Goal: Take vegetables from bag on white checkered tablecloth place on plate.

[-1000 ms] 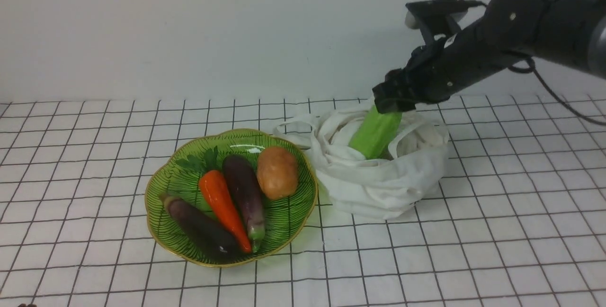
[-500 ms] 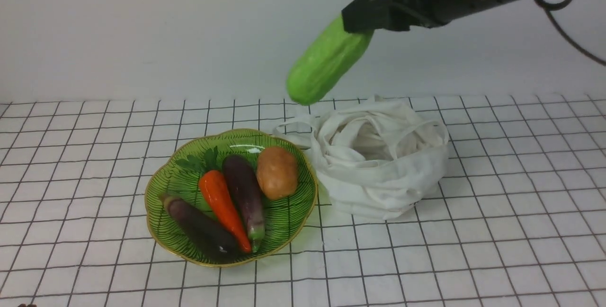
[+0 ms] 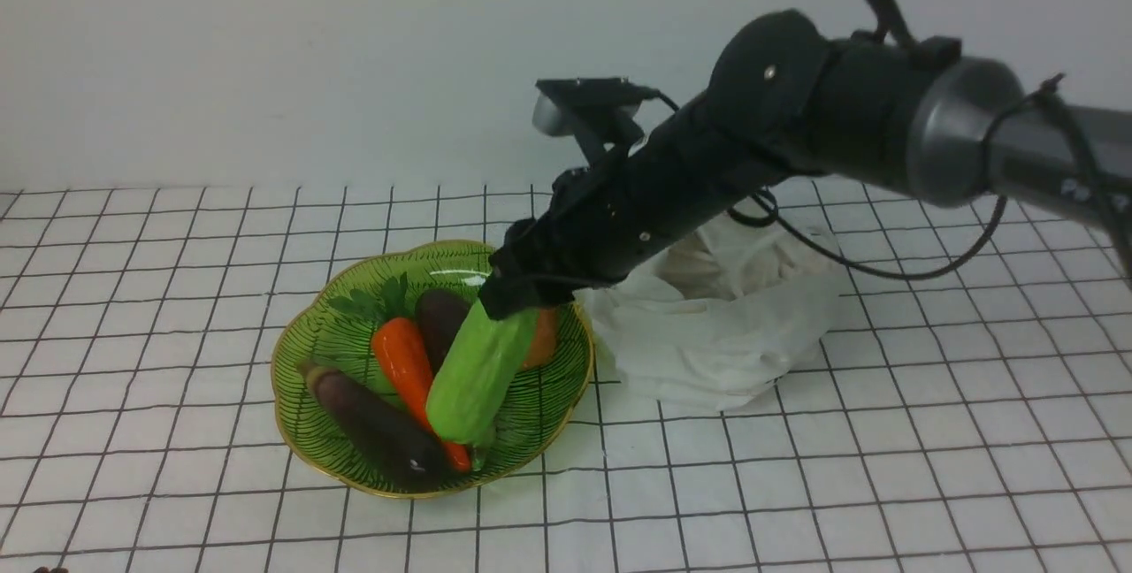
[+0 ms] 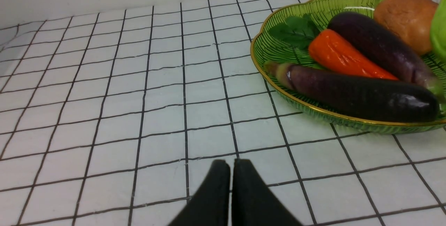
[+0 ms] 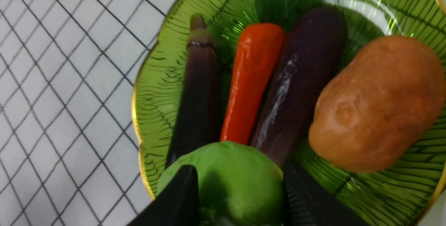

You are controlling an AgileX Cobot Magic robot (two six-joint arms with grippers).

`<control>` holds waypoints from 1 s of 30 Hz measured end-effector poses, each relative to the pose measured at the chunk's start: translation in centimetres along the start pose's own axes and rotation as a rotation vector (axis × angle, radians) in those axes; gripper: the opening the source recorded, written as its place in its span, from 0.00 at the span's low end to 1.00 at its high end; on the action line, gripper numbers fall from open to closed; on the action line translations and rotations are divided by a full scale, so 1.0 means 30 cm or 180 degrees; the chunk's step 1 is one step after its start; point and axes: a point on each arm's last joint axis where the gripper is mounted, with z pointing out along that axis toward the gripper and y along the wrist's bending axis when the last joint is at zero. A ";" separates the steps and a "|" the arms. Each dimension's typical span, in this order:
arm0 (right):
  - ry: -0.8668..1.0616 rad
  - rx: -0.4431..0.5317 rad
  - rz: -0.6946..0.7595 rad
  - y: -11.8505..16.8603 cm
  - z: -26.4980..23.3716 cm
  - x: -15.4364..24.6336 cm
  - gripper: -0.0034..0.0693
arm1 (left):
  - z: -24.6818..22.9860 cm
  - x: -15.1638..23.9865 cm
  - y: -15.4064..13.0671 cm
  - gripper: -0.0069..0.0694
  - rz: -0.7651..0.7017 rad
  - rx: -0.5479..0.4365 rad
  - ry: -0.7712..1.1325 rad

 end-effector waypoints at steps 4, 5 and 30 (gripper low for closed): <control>0.0064 0.0086 0.0065 -0.037 0.055 0.020 0.44 | 0.000 0.000 0.000 0.08 0.0000 0.0000 0.0000; 0.0067 0.0089 0.0079 -0.039 0.059 0.021 0.44 | 0.000 0.000 0.000 0.08 0.0000 0.0000 0.0000; -0.0584 0.1132 -0.0675 0.139 -0.476 -0.073 0.54 | 0.000 0.000 0.000 0.08 0.0000 0.0000 0.0000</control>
